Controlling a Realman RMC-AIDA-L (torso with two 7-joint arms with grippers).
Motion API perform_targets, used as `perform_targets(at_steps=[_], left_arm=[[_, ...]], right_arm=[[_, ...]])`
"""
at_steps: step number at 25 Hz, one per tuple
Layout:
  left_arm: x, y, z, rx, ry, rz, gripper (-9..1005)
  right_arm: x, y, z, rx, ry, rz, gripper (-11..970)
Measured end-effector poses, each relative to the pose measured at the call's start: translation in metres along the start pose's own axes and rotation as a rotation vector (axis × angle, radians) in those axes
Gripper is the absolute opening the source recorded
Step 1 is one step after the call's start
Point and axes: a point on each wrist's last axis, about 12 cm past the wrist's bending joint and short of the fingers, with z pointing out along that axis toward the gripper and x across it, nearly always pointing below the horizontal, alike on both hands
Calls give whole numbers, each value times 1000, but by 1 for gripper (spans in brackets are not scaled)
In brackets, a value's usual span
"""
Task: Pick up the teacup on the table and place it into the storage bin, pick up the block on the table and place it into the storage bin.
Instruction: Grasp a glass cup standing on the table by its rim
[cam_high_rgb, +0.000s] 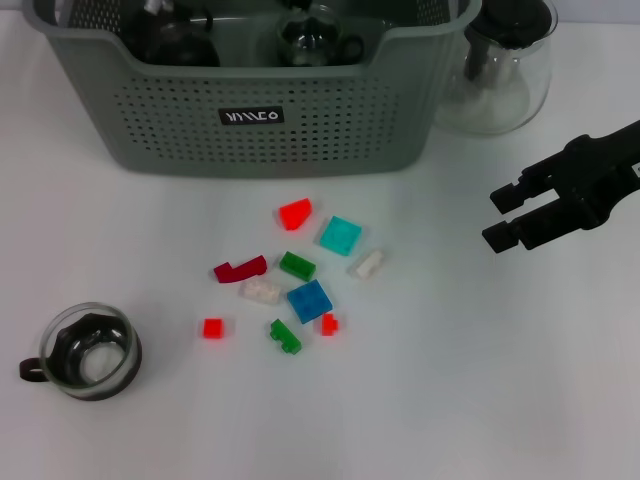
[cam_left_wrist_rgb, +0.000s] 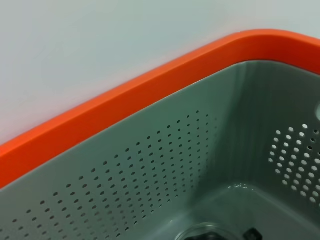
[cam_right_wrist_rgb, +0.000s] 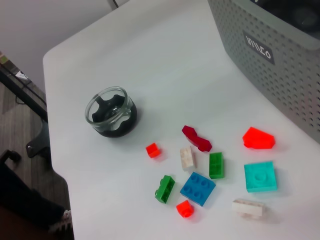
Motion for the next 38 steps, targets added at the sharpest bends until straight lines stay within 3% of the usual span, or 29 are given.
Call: perform_targets(at_steps=[2,4,7,10,13,15,21,25,31,38], left_arm=[[-3,3,-6,3,-10,-3,478],[-13,7,-21,12,-47,-23,537],[-17,9,-28,12,-61,-34,626],[-27,16,-57,45,-129,-91,716],[-31,20,-92,157,-243,-147,807],[-29,22,-112,251,-313,-149,805],[9,29,-173,595,-479,-7,801],[43,38,-198,684,-488,64,800],[90,43,-210,545,-288,137,798],[124,43,-214,357,-19,161,794]], right_arm=[[0,0,-1,2,0,0,686],[1,-1,-2,5,1,-1,686],[2,-1,-2,6,0,-3,686],[3,-1,-3,8,-1,-5,686],[3,-1,-3,9,-5,-12,686],[4,-2,-4,9,-7,-15,686],[3,-1,-2,4,-11,-17,686],[3,-1,0,3,-14,-18,686],[-1,-2,2,18,-27,-23,686],[-7,-3,5,28,-36,-34,685]])
